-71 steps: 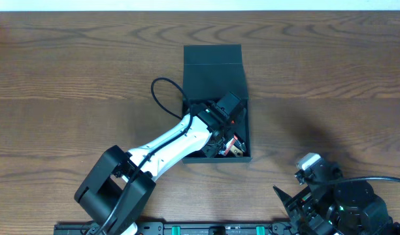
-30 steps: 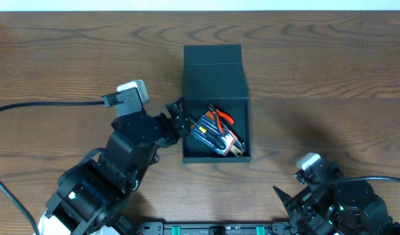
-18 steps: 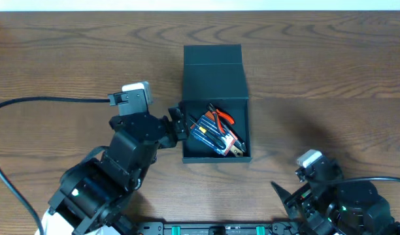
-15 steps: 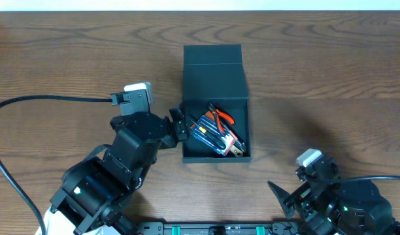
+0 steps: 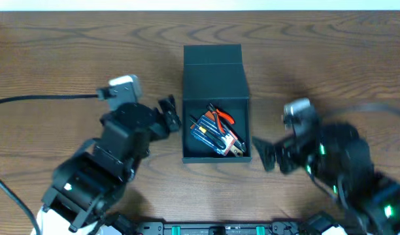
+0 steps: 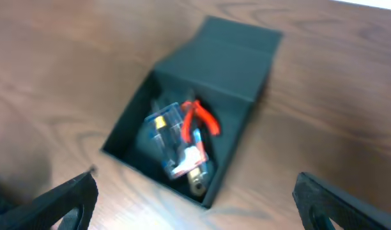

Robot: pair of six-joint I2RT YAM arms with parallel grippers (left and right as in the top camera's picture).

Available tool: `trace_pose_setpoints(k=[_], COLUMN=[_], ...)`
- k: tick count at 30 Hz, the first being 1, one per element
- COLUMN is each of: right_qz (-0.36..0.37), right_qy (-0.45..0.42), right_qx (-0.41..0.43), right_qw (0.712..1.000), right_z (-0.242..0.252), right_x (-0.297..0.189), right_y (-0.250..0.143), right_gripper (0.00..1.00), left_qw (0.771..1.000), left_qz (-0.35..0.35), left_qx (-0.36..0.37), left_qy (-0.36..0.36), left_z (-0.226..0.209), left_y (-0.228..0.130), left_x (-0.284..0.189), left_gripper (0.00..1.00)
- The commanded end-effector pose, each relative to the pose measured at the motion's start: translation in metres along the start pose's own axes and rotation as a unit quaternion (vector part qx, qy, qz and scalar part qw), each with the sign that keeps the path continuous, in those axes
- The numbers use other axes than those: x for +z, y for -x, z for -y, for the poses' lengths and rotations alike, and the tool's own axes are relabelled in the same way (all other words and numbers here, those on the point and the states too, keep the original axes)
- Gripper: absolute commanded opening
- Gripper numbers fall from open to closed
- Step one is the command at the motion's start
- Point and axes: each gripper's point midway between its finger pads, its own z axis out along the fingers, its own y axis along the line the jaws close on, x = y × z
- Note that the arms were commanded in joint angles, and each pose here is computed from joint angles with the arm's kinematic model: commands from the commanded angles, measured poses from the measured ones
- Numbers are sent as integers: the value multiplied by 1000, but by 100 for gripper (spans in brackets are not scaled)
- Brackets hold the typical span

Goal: Pack container
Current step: 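Raise the left gripper and bring both grippers up beside the box lid, then grip the upright lid edges with both grippers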

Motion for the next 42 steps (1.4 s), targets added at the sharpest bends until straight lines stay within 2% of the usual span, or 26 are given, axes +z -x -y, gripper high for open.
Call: trace_pose_setpoints(k=[1, 5, 7, 8, 9, 10, 13, 14, 15, 22, 28, 32, 42], right_qz=[8, -2, -14, -22, -34, -47, -94, -110, -128, -219, -280, -300, -313], right_qy=[-44, -79, -93, -100, -106, -110, -112, -111, -105, -38, -18, 2, 22], right_qx=[3, 26, 38, 46, 54, 62, 97, 111, 128, 233, 305, 325, 364], right_qw=[999, 997, 995, 994, 992, 991, 984, 981, 978, 947, 910, 897, 877], right_z=[23, 52, 68, 76, 85, 94, 113, 118, 122, 129, 136, 133, 131], right_x=[2, 27, 45, 55, 67, 78, 114, 124, 137, 202, 238, 256, 287], right_y=[46, 80, 86, 86, 84, 80, 62, 55, 46, -4, -46, -61, -81], right_gripper=[99, 99, 99, 94, 83, 72, 30, 12, 1, 1, 1, 1, 2], left_qw=[999, 996, 993, 992, 990, 988, 981, 978, 975, 950, 916, 897, 861], left_qz=[-2, -36, -54, -63, -72, -80, -108, -120, -132, -216, -302, -343, -390], left_qx=[-45, -83, -103, -113, -124, -134, -161, -170, -178, -226, -262, -281, -324], left_qy=[-14, -12, -4, 1, 5, 8, 13, 13, 11, 7, 10, -10, -49], left_z=[0, -13, -23, -28, -34, -39, -54, -59, -62, -86, -100, -99, -93], left_y=[20, 25, 26, 27, 28, 29, 27, 25, 23, -8, -54, -78, -111], left_x=[3, 31, 48, 57, 68, 77, 107, 118, 128, 191, 232, 251, 286], left_gripper=[97, 95, 86, 74, 55, 41, 7, 6, 6, 6, 6, 6, 6])
